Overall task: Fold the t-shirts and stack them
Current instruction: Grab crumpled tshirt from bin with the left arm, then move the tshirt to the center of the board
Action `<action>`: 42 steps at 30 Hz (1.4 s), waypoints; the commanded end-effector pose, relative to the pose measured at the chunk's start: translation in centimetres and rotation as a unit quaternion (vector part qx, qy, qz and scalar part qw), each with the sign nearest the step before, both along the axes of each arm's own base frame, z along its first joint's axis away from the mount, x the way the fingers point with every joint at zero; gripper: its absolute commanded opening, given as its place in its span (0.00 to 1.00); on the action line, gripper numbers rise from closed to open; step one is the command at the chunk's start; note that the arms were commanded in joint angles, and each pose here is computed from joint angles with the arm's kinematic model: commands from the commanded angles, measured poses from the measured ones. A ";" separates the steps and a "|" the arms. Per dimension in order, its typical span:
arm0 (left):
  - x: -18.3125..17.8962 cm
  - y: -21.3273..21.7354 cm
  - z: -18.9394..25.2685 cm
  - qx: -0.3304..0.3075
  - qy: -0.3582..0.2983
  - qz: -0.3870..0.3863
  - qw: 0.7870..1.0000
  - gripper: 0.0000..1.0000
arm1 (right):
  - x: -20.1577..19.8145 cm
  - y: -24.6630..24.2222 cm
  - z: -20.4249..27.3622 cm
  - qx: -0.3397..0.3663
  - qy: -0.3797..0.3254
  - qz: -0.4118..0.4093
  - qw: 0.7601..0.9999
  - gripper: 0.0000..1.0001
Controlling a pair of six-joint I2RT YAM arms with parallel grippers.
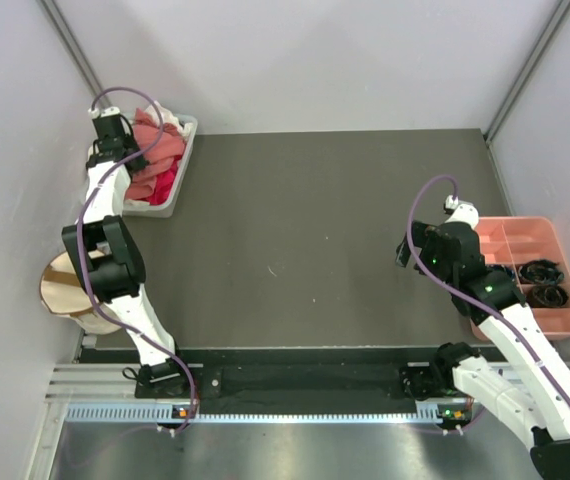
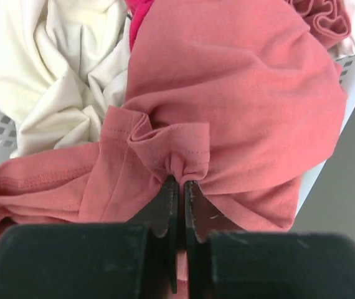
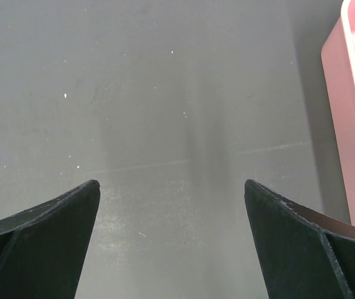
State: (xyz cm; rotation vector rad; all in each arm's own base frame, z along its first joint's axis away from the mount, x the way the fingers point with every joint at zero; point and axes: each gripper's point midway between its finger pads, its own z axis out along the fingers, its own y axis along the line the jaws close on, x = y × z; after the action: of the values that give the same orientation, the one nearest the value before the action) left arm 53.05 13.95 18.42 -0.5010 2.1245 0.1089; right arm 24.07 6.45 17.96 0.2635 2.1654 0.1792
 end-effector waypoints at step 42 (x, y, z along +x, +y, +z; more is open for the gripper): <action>-23.3 -51.1 39.2 -0.222 -0.324 -0.560 0.729 0.00 | -0.2 1.2 -0.2 0.040 -0.011 0.009 0.999 0.99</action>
State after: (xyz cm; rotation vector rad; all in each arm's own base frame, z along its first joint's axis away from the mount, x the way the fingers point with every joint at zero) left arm 33.27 -33.56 55.48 0.4298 1.5094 -1.0722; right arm 23.68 7.18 16.94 0.2889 2.1794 0.2400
